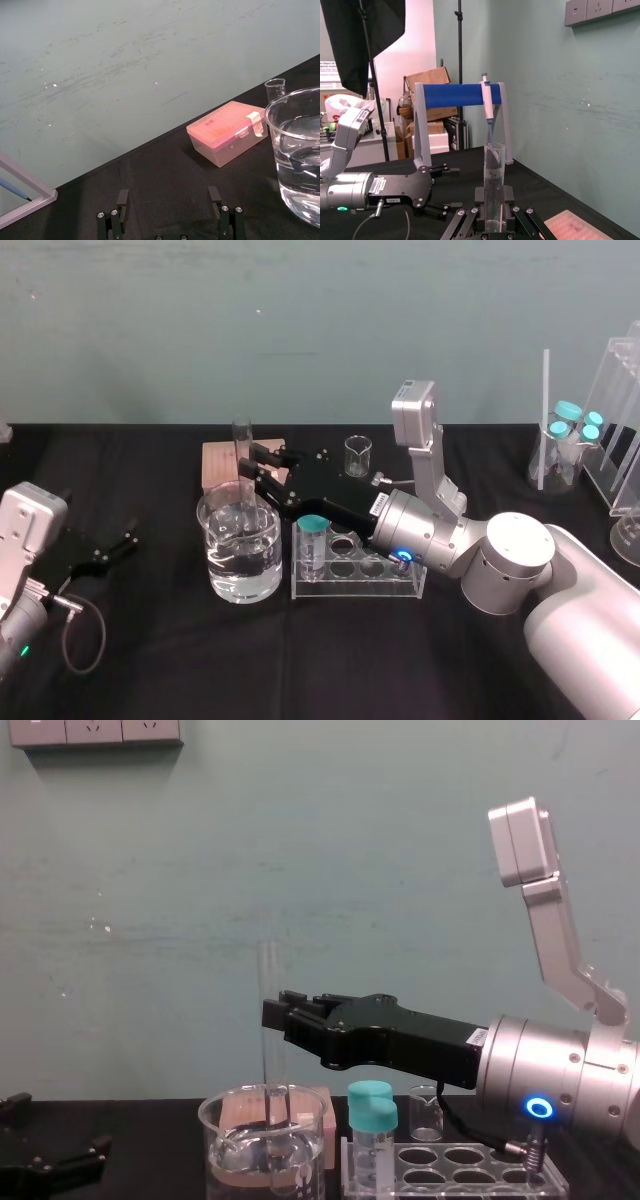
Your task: Hold the test tube with one hand and immerse one end into the beaker, then return it to the test tube rack.
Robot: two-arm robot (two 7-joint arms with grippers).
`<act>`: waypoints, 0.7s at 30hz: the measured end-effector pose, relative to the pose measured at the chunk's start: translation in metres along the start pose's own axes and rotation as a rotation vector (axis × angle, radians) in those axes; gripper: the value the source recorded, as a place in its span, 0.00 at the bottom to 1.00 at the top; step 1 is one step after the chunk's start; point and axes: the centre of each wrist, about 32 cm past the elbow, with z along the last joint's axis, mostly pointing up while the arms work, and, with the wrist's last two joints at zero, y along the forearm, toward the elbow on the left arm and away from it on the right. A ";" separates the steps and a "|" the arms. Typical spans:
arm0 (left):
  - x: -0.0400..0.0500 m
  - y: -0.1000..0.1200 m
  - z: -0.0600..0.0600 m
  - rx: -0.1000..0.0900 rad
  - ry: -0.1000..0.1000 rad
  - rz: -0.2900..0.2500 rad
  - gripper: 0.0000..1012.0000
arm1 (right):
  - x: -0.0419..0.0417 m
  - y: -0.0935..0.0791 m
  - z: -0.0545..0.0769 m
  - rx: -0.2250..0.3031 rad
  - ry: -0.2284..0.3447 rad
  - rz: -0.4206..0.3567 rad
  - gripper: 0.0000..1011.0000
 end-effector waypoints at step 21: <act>0.0000 0.000 0.000 0.000 0.000 0.000 0.99 | 0.0009 -0.001 0.001 0.000 0.001 -0.001 0.21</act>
